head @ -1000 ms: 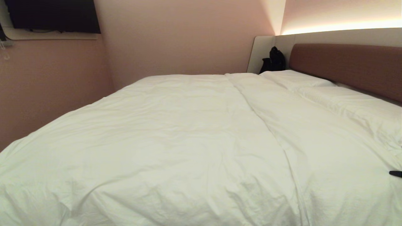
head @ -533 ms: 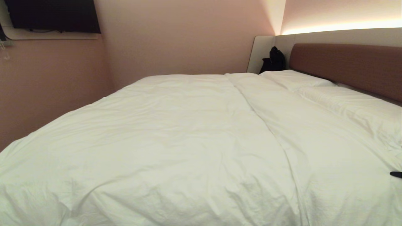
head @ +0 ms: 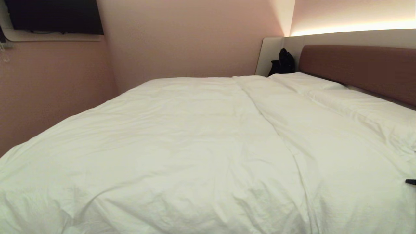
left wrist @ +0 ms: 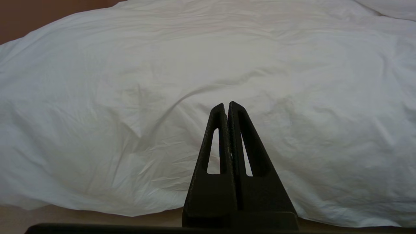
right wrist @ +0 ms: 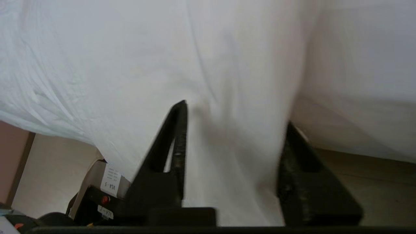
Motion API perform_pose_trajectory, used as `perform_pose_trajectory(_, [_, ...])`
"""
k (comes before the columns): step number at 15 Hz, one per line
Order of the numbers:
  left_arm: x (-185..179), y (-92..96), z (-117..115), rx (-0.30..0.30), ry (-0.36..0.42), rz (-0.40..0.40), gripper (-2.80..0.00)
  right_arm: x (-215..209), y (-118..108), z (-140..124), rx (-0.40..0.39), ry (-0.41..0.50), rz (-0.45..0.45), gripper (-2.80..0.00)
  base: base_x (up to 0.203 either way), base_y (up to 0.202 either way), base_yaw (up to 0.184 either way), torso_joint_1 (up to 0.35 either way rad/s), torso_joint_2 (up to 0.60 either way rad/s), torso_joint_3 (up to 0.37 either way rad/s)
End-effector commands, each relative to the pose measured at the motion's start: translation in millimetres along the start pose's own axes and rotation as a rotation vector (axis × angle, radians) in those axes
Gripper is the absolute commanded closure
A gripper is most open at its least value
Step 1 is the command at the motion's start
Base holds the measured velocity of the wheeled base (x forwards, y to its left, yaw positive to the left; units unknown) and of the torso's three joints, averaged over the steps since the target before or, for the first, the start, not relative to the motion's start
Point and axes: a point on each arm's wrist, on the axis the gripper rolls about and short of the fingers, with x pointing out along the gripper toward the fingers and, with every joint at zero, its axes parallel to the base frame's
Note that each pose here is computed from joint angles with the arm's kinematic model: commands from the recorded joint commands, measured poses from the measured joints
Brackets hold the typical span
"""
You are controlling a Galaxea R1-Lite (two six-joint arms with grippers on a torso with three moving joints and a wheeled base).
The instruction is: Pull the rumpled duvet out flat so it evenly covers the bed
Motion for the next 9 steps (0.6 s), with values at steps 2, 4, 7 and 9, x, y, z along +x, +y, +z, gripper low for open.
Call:
perform_pose_trajectory(2, [0,0.0,0,0.0,0.0,0.0,0.0,-1,1,0,-0.001,-0.006,0.006,-2.8,0.0,0.0,0.0,0.0,0.0,0.0])
perform_pose_trajectory(4, [0,0.0,0,0.0,-0.001,0.0,0.0,-2,3,2,-0.005,-0.008,0.004,-2.8,0.0,0.0,0.0,0.0,0.0,0.0])
perform_pose_trajectory(7, [0,0.0,0,0.0,0.0,0.0,0.0,-14,18,16,-0.041,-0.023,-0.011,-2.8,0.0,0.0,0.0,0.0,0.0,0.0])
perform_pose_trajectory(9, [0,0.0,0,0.0,0.0,0.0,0.0,-25,35,27,-0.061,-0.034,-0.022,-2.8,0.0,0.0,0.0,0.0,0.0,0.0])
